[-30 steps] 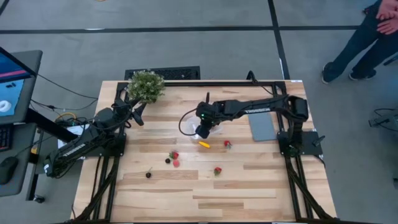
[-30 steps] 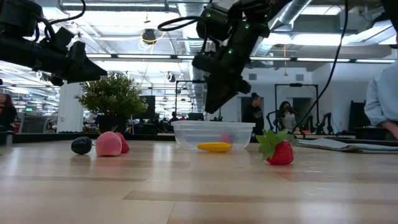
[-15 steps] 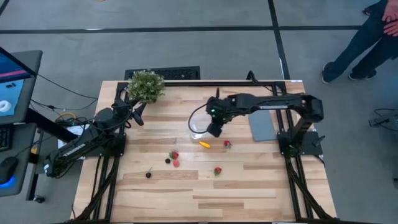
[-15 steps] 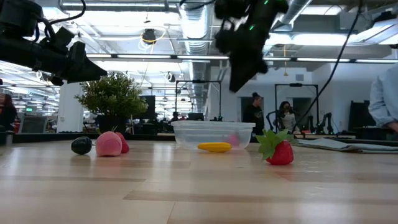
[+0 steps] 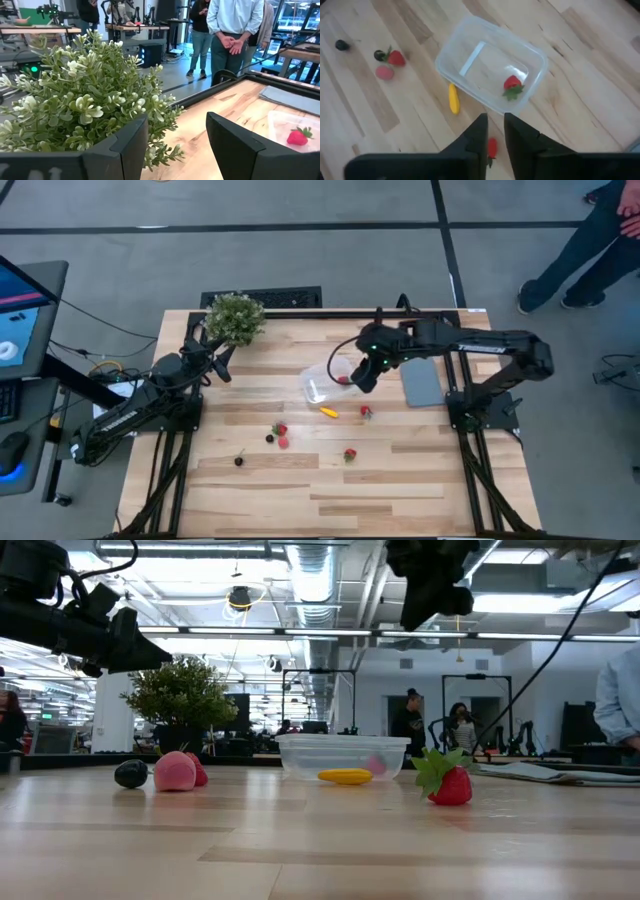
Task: Pick and placing Produce into tupperware
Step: Put the strawberry into the transparent bin
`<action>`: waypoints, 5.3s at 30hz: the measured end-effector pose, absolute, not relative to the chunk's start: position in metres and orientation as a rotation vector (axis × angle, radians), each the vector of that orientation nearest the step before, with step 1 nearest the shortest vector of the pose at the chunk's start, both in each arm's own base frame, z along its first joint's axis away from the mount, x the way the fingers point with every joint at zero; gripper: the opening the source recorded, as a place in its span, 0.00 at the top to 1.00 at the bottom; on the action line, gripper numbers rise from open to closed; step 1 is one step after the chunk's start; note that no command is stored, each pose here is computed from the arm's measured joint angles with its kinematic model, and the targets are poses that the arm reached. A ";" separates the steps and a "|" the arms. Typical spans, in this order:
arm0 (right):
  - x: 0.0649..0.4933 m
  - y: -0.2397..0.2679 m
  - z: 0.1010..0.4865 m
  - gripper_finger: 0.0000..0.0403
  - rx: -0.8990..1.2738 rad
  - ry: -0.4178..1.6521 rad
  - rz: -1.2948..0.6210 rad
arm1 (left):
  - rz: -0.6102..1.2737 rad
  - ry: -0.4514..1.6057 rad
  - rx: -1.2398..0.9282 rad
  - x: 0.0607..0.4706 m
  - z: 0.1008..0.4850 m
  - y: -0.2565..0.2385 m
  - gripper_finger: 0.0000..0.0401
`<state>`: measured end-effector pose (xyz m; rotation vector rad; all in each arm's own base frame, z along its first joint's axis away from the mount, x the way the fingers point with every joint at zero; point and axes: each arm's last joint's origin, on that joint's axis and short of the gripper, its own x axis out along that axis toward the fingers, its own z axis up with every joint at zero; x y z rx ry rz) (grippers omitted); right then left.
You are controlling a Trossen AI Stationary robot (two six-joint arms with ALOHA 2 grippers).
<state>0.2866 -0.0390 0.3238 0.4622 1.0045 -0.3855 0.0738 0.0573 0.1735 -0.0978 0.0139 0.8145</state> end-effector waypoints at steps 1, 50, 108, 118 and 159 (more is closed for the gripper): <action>0.286 -0.039 0.325 0.74 0.451 1.000 -0.389 | 0.813 0.014 -0.098 0.074 0.174 0.057 0.52; 0.343 0.043 0.169 0.35 0.270 1.565 -0.474 | 0.796 0.070 -0.091 0.077 0.170 0.059 0.52; 0.335 0.028 0.138 0.56 0.359 1.521 -0.483 | 0.825 0.046 -0.150 0.076 0.170 0.059 0.52; 0.335 0.028 0.140 0.60 0.343 1.541 -0.491 | 0.825 0.044 -0.150 0.076 0.170 0.059 0.52; 0.401 -0.062 0.280 0.55 0.287 1.163 -0.429 | 0.824 0.044 -0.150 0.076 0.170 0.059 0.52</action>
